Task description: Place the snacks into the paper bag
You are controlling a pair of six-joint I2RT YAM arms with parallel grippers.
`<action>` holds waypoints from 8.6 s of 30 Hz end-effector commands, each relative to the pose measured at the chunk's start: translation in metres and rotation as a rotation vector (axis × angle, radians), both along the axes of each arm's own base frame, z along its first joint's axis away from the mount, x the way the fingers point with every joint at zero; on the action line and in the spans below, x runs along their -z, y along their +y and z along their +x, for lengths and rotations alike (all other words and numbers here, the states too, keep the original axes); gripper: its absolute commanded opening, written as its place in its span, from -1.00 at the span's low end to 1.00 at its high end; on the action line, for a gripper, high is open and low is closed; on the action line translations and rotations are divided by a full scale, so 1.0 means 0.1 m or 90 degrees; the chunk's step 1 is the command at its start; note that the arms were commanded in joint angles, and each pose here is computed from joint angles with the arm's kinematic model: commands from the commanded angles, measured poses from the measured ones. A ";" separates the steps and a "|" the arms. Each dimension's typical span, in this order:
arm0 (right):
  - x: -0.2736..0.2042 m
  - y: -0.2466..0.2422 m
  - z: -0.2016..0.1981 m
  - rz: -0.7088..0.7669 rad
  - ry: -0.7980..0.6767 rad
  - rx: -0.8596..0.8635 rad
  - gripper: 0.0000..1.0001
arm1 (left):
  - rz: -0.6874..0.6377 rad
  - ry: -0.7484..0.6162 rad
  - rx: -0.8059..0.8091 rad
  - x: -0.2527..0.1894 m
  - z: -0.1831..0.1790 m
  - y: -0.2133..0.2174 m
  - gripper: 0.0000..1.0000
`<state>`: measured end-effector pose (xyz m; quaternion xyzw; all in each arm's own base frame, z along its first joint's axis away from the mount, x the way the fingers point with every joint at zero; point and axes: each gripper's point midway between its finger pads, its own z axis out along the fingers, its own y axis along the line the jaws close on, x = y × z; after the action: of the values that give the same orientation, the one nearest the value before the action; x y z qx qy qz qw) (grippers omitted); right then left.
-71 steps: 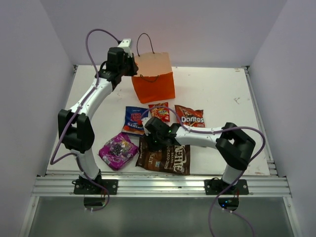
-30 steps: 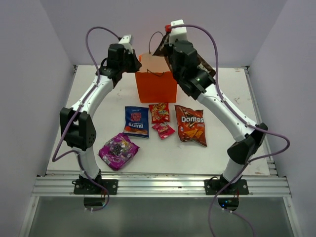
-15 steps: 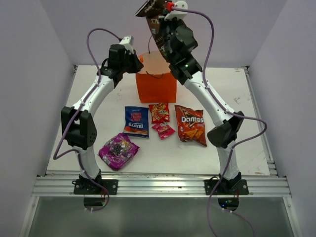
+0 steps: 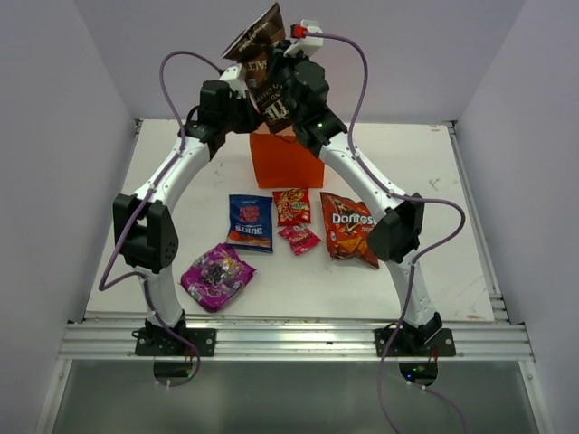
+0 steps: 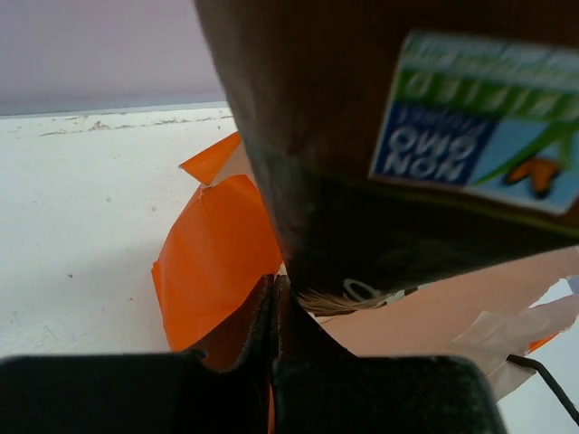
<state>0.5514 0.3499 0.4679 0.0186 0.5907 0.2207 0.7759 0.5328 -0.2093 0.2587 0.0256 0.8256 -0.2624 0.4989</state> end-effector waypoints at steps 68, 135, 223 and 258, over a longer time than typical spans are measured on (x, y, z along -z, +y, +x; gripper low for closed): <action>4.17 -1.19 -1.95 -0.347 0.621 -0.002 0.08 | 0.092 -0.084 -0.105 -0.24 0.14 0.33 -1.00; 0.66 -0.44 0.11 -0.151 0.114 0.107 -1.00 | 0.063 -0.087 -0.036 -0.28 -0.15 0.03 -1.00; 4.41 1.13 -3.71 -0.591 0.535 -0.633 -1.00 | 0.080 -0.103 -0.055 -0.37 -0.34 0.19 -1.00; -0.68 -1.13 -1.03 -0.280 0.085 0.114 -1.00 | 0.089 -0.109 -0.066 -0.43 -0.30 0.22 -1.00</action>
<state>0.4280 0.2456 0.4838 -0.1313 0.7320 0.0166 0.6684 0.5024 -0.1894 0.2651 0.0367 0.8216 -0.1728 0.5419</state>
